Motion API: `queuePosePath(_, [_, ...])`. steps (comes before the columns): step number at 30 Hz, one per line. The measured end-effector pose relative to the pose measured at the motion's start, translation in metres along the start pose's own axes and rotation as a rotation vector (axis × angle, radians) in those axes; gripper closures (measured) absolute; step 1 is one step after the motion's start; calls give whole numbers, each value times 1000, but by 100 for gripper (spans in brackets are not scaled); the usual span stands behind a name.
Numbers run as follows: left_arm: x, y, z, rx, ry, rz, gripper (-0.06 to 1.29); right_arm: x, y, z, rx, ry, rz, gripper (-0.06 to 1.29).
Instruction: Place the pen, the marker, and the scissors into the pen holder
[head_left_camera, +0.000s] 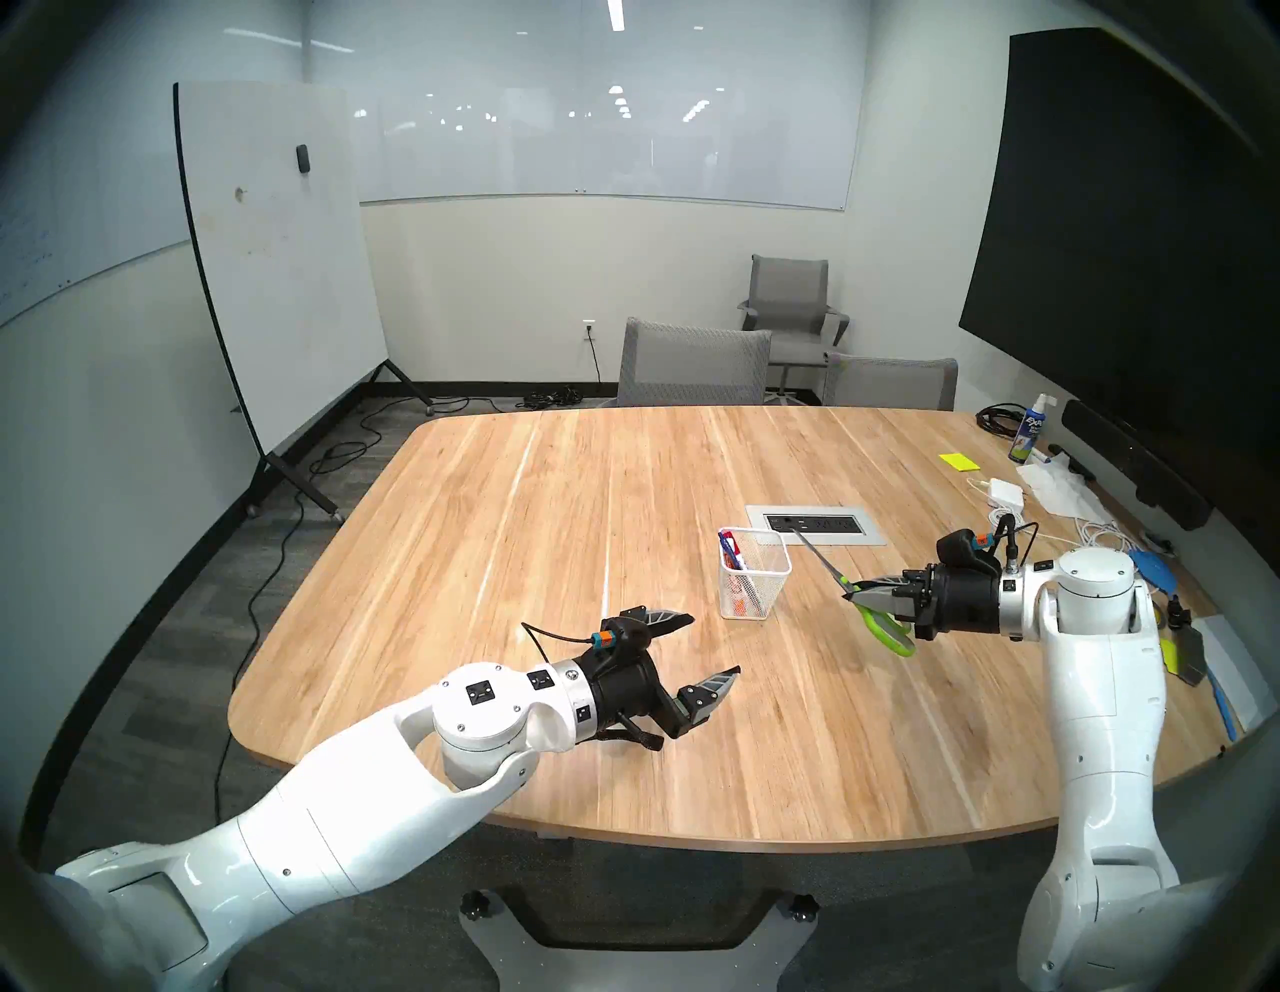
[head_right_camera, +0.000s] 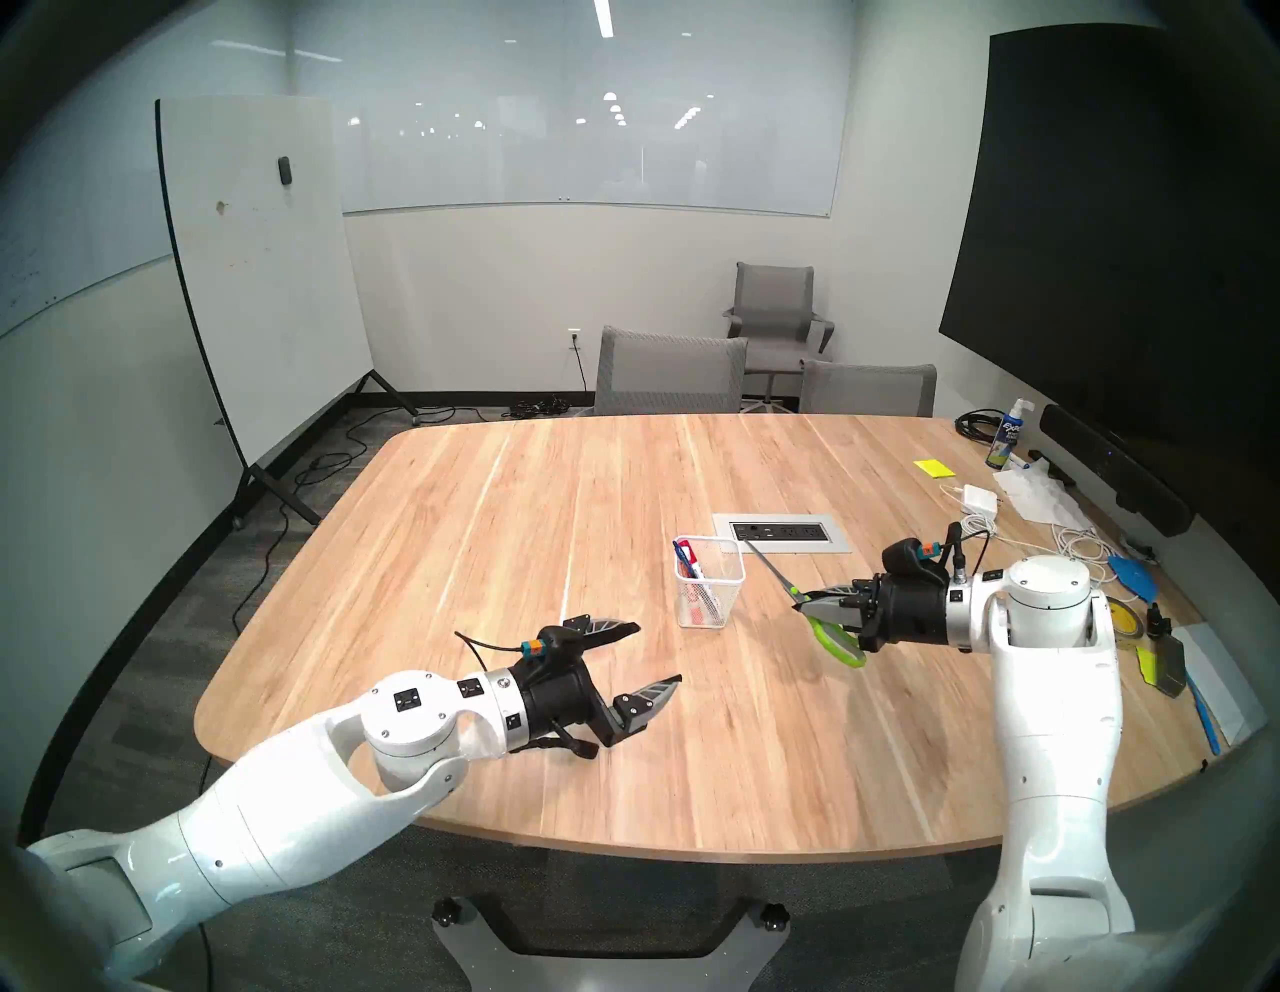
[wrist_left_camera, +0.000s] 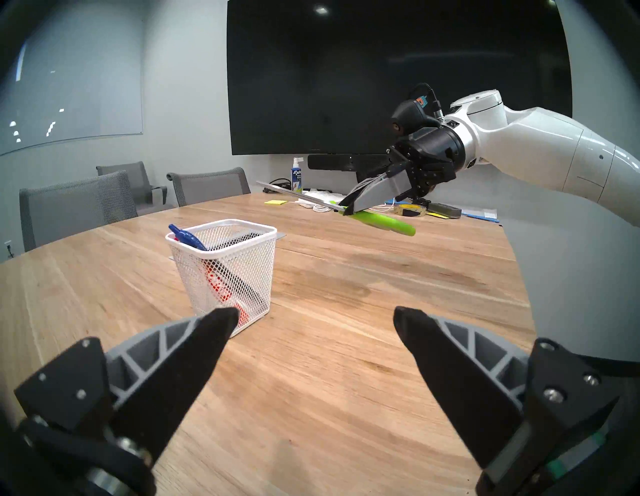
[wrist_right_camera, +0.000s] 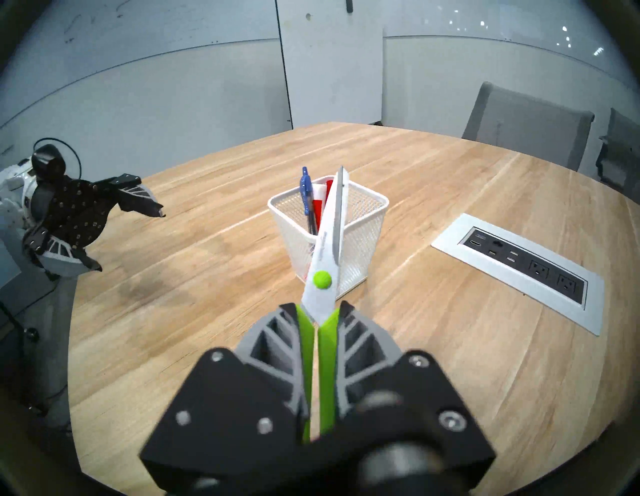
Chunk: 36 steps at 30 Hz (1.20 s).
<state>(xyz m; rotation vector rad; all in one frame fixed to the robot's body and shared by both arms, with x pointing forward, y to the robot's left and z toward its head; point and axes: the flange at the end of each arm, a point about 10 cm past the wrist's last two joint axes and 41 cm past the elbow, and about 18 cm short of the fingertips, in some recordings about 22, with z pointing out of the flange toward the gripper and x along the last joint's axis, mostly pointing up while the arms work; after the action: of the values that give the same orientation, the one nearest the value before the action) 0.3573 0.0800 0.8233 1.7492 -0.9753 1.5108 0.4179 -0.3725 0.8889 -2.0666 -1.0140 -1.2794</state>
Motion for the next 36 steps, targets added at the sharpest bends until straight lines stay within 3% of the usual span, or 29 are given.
queuePosePath(25, [1, -1, -3, 0, -20, 16, 3, -15, -38, -12, 124, -34, -157, 111])
queuePosePath(30, [0, -1, -6, -24, -87, 38, 3, -21, -44, -11, 142, -56, -182, 111])
queuePosePath(36, [-1, -1, -11, -83, -222, 67, 3, -29, -49, -9, 162, -80, -203, 111])
